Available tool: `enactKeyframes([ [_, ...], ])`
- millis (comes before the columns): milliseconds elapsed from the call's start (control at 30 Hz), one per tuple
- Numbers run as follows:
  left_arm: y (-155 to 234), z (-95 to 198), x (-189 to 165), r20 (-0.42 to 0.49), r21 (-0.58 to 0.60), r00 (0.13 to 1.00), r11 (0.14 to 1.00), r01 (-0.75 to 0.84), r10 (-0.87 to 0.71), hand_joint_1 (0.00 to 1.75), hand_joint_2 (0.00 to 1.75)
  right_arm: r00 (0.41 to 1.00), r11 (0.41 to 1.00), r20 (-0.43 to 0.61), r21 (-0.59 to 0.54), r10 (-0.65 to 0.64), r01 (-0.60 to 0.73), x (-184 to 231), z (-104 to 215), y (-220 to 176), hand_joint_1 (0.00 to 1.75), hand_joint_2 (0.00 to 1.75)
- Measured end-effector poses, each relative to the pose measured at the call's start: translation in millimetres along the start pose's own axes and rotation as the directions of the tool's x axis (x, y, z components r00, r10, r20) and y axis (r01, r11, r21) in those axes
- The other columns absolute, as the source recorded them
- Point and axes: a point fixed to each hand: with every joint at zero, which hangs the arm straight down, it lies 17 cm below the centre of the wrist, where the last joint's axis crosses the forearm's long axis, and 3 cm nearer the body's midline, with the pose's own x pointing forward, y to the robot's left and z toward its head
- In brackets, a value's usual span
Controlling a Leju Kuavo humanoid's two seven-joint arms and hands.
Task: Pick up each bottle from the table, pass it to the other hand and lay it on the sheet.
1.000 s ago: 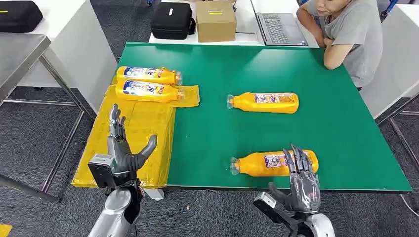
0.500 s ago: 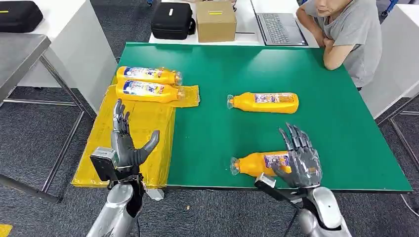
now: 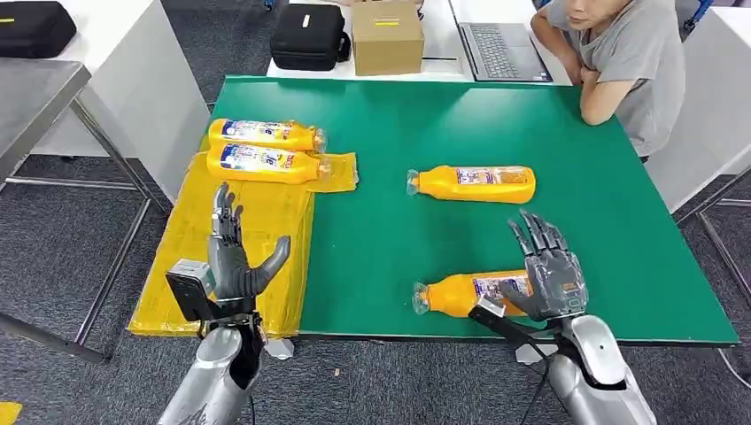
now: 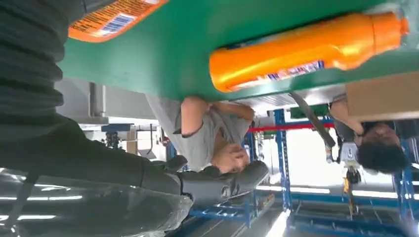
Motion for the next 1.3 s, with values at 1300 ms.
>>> enactKeyframes([
  [1300, -24, -21, 14, 0.050, -0.041, 0.999, 0.999, 0.023, -0.021, 0.00, 1.75, 0.979, 0.979, 0.018, 0.016, -0.204, 0.204, -6, 6, -27, 0.00, 1.75],
])
